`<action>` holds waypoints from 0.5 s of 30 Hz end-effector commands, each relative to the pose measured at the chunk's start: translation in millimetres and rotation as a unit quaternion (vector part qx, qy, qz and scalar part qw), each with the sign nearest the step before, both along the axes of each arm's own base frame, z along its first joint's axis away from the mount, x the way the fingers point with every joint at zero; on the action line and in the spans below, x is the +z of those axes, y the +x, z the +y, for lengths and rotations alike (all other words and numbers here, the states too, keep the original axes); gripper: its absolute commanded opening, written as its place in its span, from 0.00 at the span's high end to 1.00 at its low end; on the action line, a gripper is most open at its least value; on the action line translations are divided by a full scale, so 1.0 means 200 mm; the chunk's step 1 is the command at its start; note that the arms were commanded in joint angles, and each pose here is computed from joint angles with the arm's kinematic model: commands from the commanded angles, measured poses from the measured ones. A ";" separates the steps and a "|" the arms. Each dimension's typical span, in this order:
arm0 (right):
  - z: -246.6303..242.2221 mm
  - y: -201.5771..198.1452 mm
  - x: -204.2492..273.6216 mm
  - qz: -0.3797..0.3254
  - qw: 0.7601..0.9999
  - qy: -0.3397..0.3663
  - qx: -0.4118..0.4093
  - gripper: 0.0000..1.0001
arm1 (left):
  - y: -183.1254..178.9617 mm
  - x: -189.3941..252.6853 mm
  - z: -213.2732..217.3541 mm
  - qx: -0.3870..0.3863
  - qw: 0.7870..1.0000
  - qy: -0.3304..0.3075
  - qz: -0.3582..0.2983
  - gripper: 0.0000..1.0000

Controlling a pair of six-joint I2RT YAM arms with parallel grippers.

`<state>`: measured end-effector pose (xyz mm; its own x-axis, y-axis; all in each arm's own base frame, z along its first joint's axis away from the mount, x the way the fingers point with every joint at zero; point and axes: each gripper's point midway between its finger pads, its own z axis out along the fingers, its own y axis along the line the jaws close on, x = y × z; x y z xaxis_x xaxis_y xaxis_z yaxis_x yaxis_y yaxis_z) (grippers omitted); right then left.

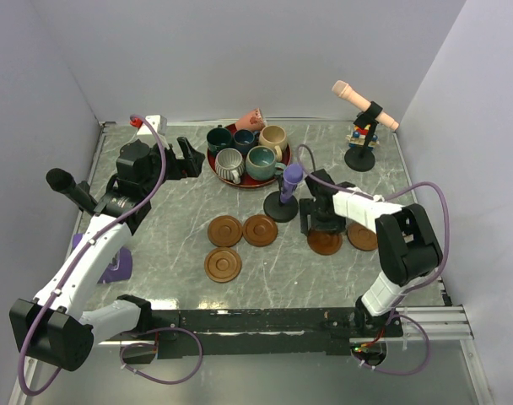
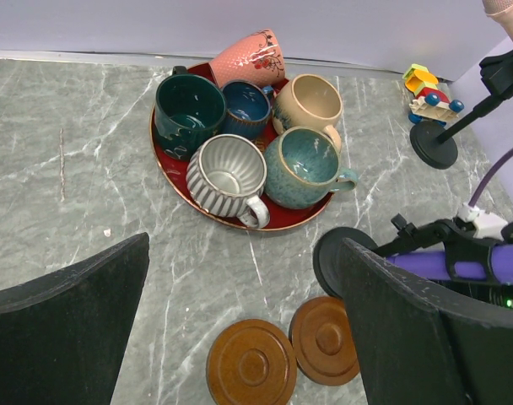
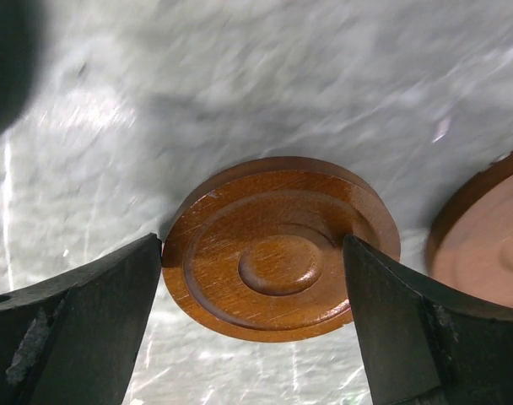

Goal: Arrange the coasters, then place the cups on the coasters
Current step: Move the coaster to the center of the board.

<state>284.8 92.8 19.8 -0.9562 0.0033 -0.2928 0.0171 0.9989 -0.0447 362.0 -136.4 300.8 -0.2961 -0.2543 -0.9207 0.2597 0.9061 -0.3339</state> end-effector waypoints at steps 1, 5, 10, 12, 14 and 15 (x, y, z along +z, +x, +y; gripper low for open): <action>0.11 -0.17 -0.03 0.025 0.999 0.027 0.002 0.09 | -0.01 0.10 -0.02 -0.009 1.000 -0.015 -0.026 0.03; 0.15 -0.21 -0.05 0.021 0.999 0.034 -0.005 0.11 | -0.01 0.10 -0.02 -0.007 1.000 -0.015 -0.026 0.03; 0.13 -0.25 -0.07 0.008 0.999 0.038 -0.030 0.11 | -0.01 0.09 -0.02 -0.007 1.000 -0.014 -0.026 0.03; 0.12 -0.26 -0.07 0.001 0.998 0.039 -0.039 0.11 | -0.01 0.09 -0.02 -0.008 1.000 -0.014 -0.026 0.03; 0.12 -0.27 -0.07 -0.006 0.998 0.048 -0.049 0.09 | -0.01 0.09 -0.02 -0.008 1.000 -0.014 -0.025 0.03; 0.13 -0.27 -0.07 -0.010 0.997 0.055 -0.053 0.09 | -0.01 0.09 -0.02 -0.008 1.000 -0.013 -0.024 0.03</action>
<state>263.3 111.4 20.3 -0.9175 0.0561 -0.3937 0.0603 0.9982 0.0017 361.6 -137.5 300.8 -0.2968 -0.2531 -0.9208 0.2626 0.9054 -0.3335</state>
